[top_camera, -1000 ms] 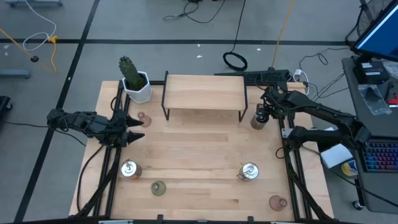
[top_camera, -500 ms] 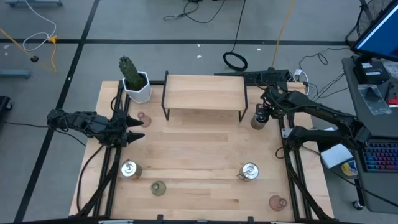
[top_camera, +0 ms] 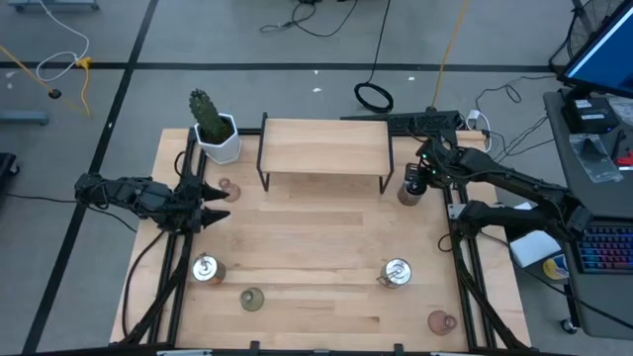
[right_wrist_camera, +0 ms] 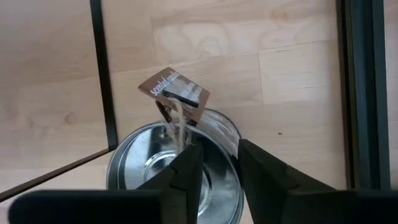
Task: Pick & Place candle stick holders
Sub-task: Put the top right silver scented candle on the shelf
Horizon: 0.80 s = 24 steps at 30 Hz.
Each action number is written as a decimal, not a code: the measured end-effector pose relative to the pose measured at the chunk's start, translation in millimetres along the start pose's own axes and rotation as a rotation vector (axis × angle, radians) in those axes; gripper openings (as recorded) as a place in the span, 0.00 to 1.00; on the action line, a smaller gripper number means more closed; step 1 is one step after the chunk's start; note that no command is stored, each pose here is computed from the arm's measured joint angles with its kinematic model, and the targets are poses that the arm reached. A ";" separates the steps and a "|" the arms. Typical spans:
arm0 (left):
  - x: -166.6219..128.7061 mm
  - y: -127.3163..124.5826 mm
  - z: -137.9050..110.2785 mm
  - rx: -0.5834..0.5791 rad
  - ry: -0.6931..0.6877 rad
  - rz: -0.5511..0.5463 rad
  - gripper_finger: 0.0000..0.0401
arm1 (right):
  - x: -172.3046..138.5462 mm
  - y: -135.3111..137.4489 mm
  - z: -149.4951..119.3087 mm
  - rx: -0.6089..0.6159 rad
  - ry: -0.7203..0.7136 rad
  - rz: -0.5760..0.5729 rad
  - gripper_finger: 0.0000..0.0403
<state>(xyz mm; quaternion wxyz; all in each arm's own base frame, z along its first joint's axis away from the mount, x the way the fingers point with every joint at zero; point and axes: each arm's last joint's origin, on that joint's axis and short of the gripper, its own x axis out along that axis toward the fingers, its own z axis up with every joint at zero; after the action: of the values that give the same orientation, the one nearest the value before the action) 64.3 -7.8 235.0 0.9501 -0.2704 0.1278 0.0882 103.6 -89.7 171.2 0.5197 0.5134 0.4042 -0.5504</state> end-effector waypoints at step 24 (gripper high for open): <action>-0.1 -2.7 3.6 -0.029 -0.035 -0.028 0.98 | -4.0 -8.5 -4.0 -0.030 0.013 -0.049 0.01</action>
<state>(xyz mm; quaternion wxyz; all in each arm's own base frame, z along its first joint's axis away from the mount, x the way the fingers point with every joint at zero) 65.6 -8.2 239.3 0.9493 -0.2843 0.1061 0.0816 95.5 -83.9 173.7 0.5109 0.4991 0.4283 -0.5535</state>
